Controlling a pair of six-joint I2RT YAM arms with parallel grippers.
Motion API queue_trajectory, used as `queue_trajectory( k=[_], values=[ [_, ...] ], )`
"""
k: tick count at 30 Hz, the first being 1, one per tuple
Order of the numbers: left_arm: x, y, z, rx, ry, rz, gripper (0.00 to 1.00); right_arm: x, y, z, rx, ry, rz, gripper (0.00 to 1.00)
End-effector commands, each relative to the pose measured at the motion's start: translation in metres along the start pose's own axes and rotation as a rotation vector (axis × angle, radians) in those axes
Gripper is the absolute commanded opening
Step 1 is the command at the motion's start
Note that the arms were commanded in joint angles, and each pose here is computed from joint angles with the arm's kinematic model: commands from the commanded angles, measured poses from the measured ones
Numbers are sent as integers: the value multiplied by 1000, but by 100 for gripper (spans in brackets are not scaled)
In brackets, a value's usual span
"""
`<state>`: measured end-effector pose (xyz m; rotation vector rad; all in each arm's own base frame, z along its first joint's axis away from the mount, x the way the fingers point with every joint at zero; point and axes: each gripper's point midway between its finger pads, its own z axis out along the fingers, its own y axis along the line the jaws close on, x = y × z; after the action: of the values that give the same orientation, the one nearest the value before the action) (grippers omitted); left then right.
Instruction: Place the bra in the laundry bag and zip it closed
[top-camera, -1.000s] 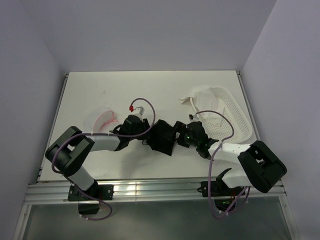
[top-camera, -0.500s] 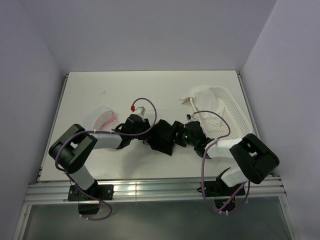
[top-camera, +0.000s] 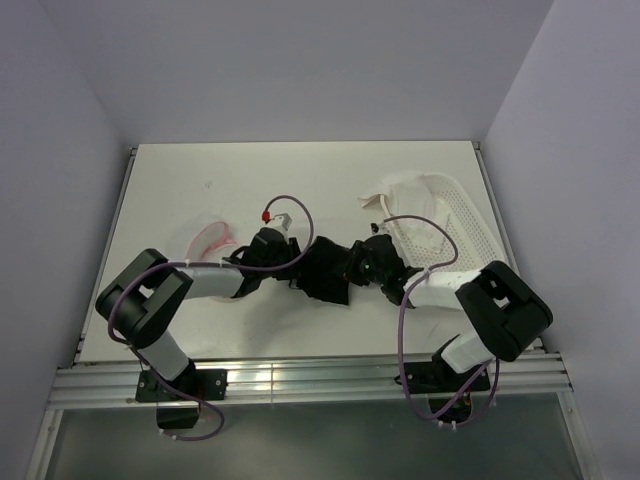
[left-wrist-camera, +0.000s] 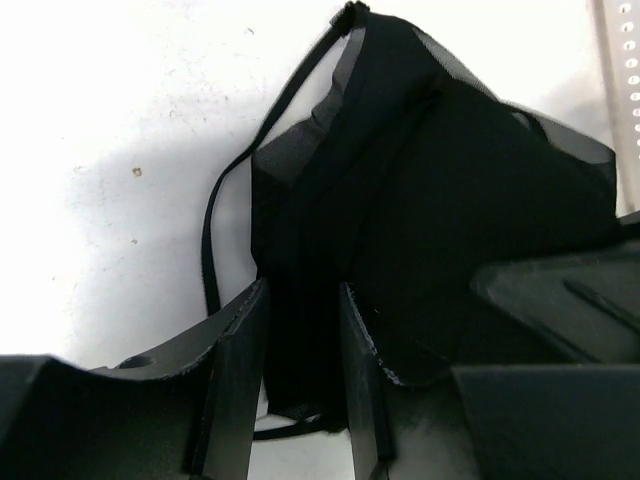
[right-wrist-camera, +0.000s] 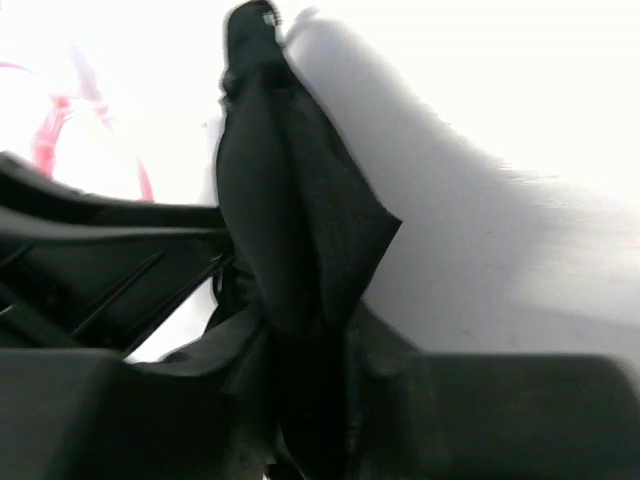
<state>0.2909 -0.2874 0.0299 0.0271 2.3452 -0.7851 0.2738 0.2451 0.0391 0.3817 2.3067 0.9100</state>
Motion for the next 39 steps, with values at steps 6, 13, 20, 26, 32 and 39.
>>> queue_trajectory(
  k=[6,13,20,26,32,39],
  values=[
    [-62,-33,-35,-13,-136,12,45,-20,-11,0,177,-53,-80,13],
    [-117,-3,-95,-336,-265,24,51,-20,-14,1,247,-45,-114,0],
    [-148,80,-180,-634,-379,-84,56,-30,12,-13,178,-50,-124,0],
    [-142,110,-216,-832,-345,-75,56,-40,41,-24,108,-38,-157,0],
    [-144,131,-237,-966,-288,-18,59,-41,59,-26,46,-22,-161,0],
    [-140,159,-231,-1097,-198,54,61,-39,72,-30,-23,-15,-147,0]
  ],
)
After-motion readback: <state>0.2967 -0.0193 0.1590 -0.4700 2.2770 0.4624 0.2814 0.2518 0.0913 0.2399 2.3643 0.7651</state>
